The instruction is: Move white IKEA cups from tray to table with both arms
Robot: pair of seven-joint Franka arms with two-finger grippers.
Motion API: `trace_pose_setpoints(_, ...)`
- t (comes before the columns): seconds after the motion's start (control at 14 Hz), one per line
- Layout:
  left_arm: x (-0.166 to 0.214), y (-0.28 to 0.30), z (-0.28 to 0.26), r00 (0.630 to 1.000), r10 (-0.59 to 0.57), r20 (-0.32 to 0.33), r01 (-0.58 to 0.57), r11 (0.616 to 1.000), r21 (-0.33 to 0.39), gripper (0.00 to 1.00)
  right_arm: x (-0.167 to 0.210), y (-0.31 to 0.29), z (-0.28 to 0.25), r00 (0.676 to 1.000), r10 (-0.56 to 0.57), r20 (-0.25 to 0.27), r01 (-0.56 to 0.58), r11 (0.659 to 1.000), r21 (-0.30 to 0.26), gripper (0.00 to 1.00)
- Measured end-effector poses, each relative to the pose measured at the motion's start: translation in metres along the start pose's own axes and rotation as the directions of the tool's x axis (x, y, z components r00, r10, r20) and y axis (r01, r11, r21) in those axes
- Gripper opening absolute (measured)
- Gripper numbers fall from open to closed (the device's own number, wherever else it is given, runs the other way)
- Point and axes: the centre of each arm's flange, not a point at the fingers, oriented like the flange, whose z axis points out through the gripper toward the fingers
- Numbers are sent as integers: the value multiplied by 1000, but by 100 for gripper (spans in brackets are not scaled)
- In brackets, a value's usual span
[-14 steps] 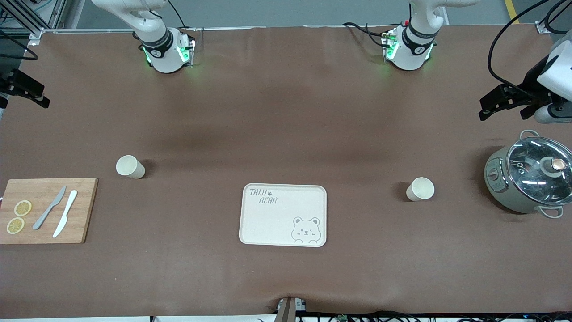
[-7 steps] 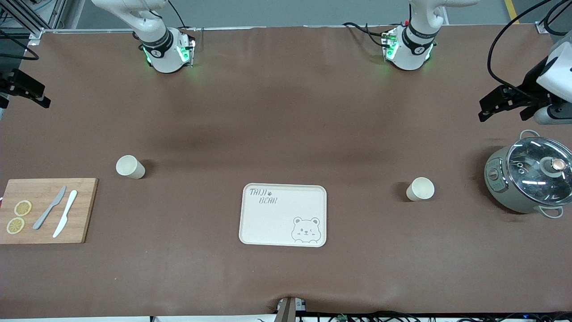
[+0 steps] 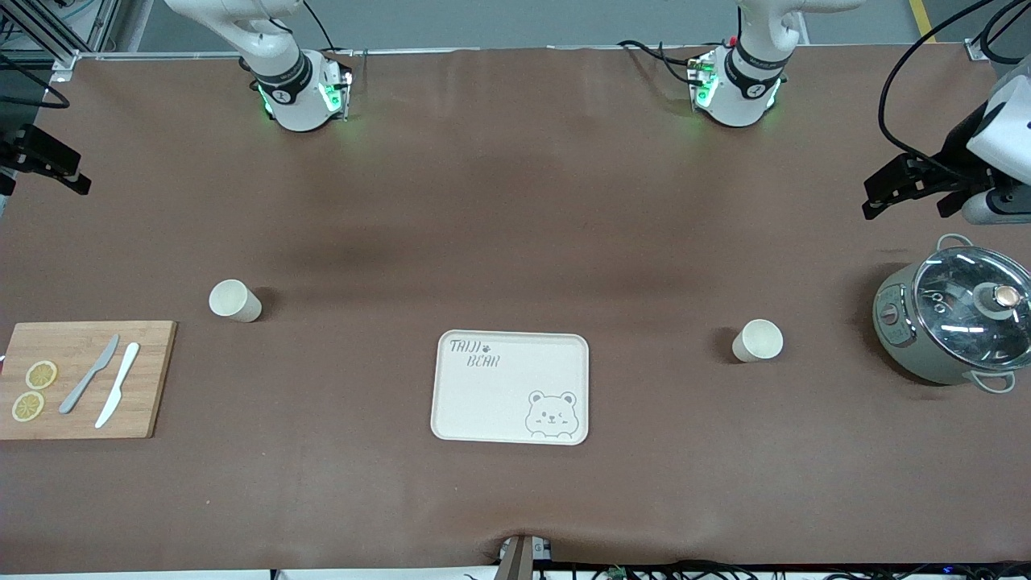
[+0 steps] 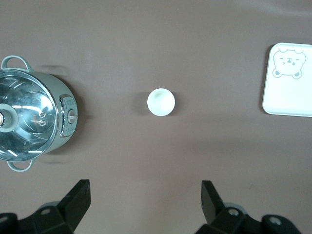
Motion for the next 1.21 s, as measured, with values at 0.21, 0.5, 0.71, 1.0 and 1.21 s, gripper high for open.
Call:
trace_pose_setpoints(0.21,0,-2,0,1000,-5,0,5,1000,0,100,0,0,0,1000,0,0,0,1000,0,100)
trace_pose_setpoints(0.5,1,-6,0,1000,-12,0,12,1000,0,100,0,0,0,1000,1,0,-1,1000,0,100)
trace_pose_setpoints(0.71,1,-5,0,1000,-10,0,10,1000,0,100,0,1,0,1000,1,0,-1,1000,0,100)
trace_pose_setpoints(1.0,0,-2,0,1000,-5,0,5,1000,0,100,0,1,0,1000,1,-1,-1,1000,0,100)
trace_pose_setpoints(1.21,0,-2,0,1000,-5,0,5,1000,0,100,0,1,0,1000,1,-2,-1,1000,0,100)
